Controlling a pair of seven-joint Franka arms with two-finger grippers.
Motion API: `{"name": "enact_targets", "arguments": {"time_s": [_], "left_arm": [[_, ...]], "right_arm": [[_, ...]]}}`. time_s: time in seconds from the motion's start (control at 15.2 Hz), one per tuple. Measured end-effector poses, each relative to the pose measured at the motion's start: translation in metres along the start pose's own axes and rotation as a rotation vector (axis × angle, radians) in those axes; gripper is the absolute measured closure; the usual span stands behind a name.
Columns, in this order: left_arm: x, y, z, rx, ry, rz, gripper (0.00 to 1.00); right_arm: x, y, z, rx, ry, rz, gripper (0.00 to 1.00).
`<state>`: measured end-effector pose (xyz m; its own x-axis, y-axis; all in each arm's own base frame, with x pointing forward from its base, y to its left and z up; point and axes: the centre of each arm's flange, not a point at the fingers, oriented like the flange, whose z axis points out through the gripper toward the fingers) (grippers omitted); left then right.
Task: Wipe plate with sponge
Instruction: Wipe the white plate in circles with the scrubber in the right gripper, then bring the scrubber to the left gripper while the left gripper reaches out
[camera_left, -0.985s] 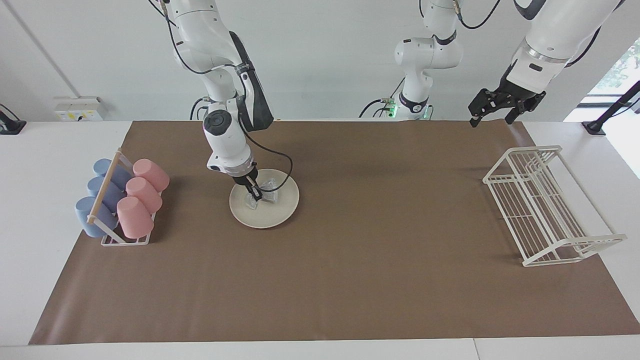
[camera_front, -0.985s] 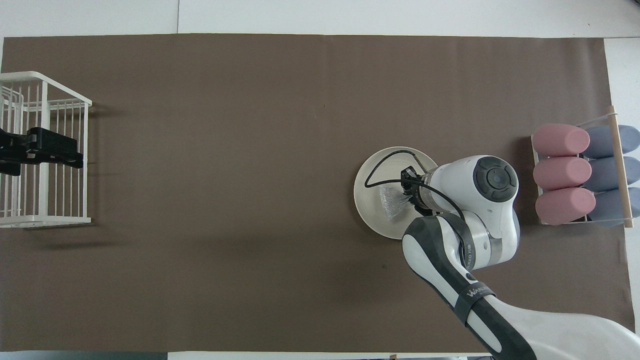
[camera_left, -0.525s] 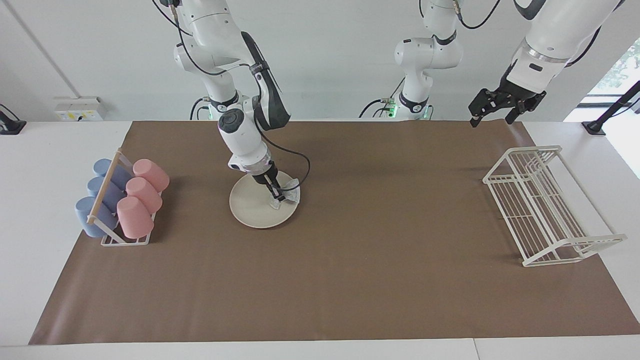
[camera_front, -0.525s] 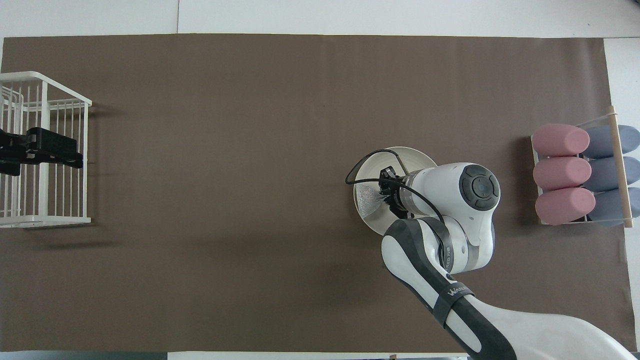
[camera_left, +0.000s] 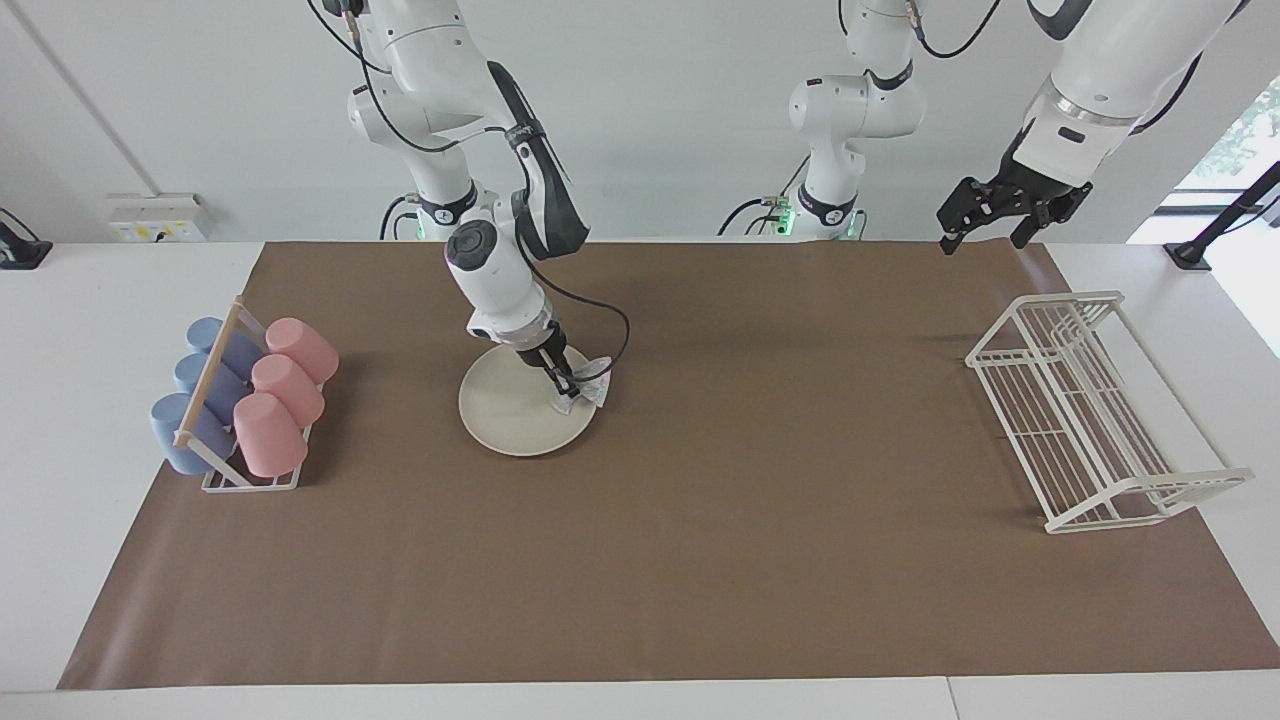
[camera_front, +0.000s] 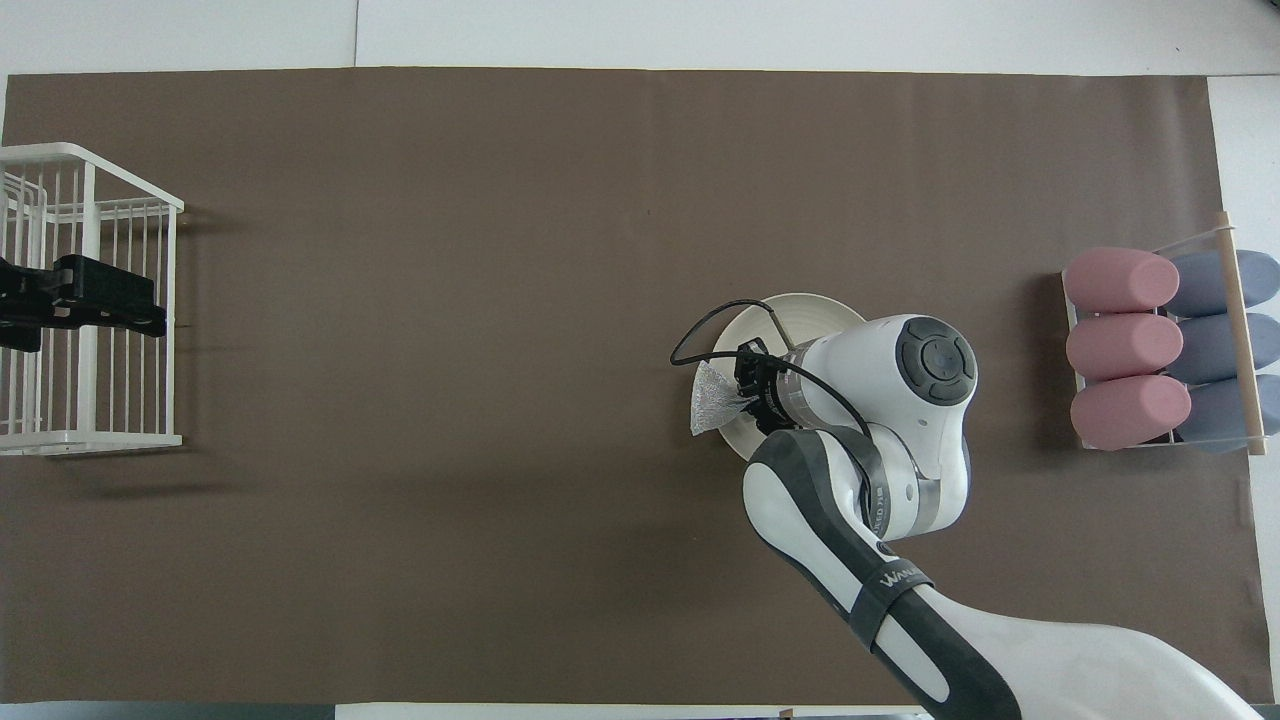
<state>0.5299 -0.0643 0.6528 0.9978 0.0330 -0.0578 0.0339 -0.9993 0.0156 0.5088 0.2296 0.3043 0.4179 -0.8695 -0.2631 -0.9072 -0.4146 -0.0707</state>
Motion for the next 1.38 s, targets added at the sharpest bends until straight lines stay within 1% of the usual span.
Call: {"name": "enact_targets", "arguments": {"time_s": [0.13, 0.26, 0.39, 0.46, 0.59, 0.72, 0.85, 0.98, 1.18, 1.25, 1.38], "left_arm": [[0.000, 0.000, 0.000, 0.000, 0.000, -0.001, 0.00], [0.000, -0.002, 0.000, 0.000, 0.001, -0.005, 0.00], [0.001, -0.005, 0.000, 0.000, 0.001, -0.012, 0.00], [0.001, -0.007, 0.000, -0.001, 0.002, -0.015, 0.00], [0.001, -0.008, -0.001, -0.001, 0.002, -0.016, 0.00], [0.000, -0.006, -0.001, -0.001, 0.003, -0.013, 0.00], [0.000, -0.004, -0.001, 0.000, 0.003, -0.009, 0.00], [-0.001, -0.003, -0.001, 0.000, 0.003, -0.008, 0.00], [-0.001, -0.006, 0.000, -0.006, 0.001, -0.044, 0.00], [-0.001, -0.008, 0.002, -0.030, -0.003, -0.072, 0.00], [-0.001, -0.011, 0.008, -0.142, -0.018, -0.112, 0.00]], "right_arm": [[0.001, -0.012, -0.024, -0.052, -0.004, -0.029, 0.89], [-0.001, -0.025, -0.058, -0.092, -0.014, -0.047, 0.89], [-0.012, -0.037, -0.092, -0.116, 0.002, -0.041, 0.89], [-0.024, -0.043, -0.107, -0.123, 0.017, -0.032, 0.89], [-0.065, -0.051, -0.125, -0.141, 0.041, -0.019, 0.89], [-0.114, -0.053, -0.133, -0.159, 0.071, -0.004, 0.89], [-0.148, -0.054, -0.140, -0.166, 0.081, 0.020, 0.89], [-0.171, -0.053, -0.146, -0.183, 0.088, 0.054, 0.89], [-0.189, -0.048, -0.151, -0.222, 0.106, 0.084, 0.89], [-0.192, -0.047, -0.150, -0.225, 0.118, 0.089, 0.89], [-0.194, -0.047, -0.147, -0.229, 0.125, 0.092, 0.89]]}}
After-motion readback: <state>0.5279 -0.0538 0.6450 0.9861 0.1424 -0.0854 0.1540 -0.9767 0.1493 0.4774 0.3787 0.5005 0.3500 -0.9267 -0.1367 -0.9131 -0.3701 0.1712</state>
